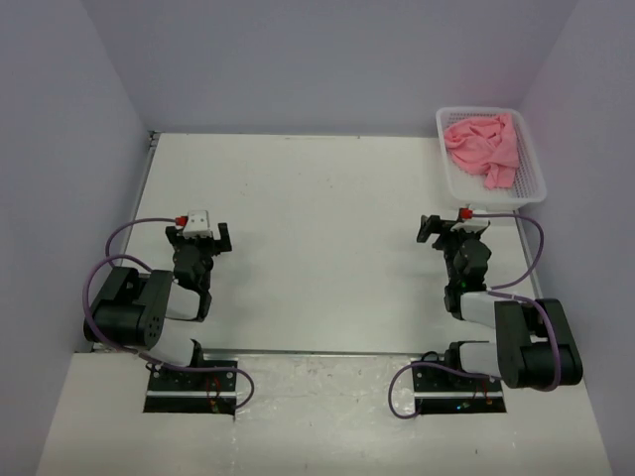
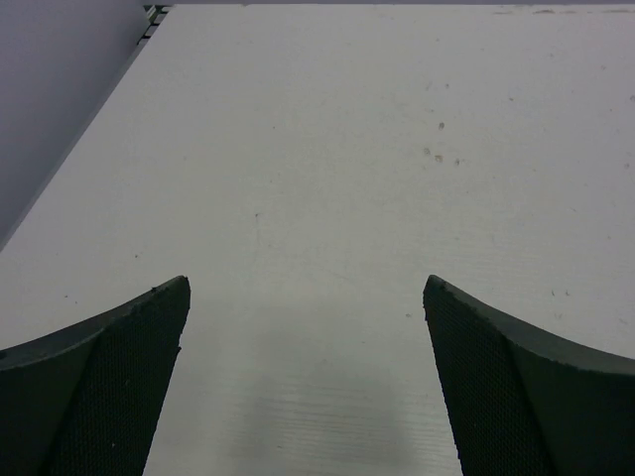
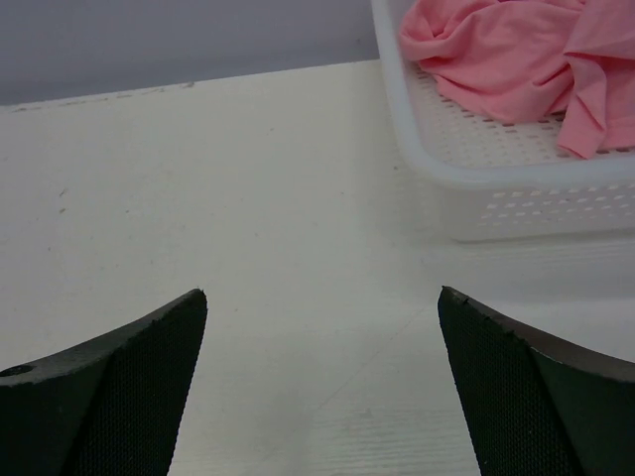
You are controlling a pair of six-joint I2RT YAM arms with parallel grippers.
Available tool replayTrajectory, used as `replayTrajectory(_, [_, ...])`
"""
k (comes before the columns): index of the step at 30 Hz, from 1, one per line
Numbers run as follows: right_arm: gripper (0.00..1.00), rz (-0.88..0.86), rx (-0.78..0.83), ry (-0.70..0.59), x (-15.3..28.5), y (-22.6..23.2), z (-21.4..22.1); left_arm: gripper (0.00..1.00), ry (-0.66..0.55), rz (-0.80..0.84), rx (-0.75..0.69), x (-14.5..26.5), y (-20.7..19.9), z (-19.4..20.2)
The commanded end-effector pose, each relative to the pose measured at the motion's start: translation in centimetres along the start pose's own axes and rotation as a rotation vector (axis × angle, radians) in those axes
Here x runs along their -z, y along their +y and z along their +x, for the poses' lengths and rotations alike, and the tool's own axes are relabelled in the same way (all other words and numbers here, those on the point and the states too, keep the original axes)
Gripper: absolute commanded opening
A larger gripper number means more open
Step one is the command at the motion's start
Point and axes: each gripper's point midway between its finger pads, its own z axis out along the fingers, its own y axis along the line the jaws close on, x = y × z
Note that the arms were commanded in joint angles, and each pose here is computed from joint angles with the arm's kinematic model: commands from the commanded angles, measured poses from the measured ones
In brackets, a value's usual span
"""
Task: Fold and stack the t-shirts
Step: Grab crumpled tshirt from bin with the right arm
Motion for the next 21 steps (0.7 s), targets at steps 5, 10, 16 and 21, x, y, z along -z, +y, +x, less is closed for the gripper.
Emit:
replayTrajectory(5, [0.99, -0.038, 0.023, -0.079, -0.8, 0.7, -2.6, 1.00, -0.081, -0.016, -0.005, -0.3, 0.5, -2.2])
replayTrajectory(10, [0.99, -0.037, 0.022, -0.077, -0.8, 0.7, -2.6, 1.00, -0.081, -0.015, -0.005, -0.3, 0.5, -2.2])
replayTrajectory(16, [0.99, 0.032, 0.021, -0.109, -0.6, 0.2, -3.2, 1.00, -0.069, -0.054, 0.000, -1.0, 1.0, -3.3])
replayTrajectory(21, [0.99, 0.117, 0.017, -0.084, -0.5, 0.0, -5.9, 1.00, 0.008, -0.222, 0.022, -2.5, 2.8, -6.0])
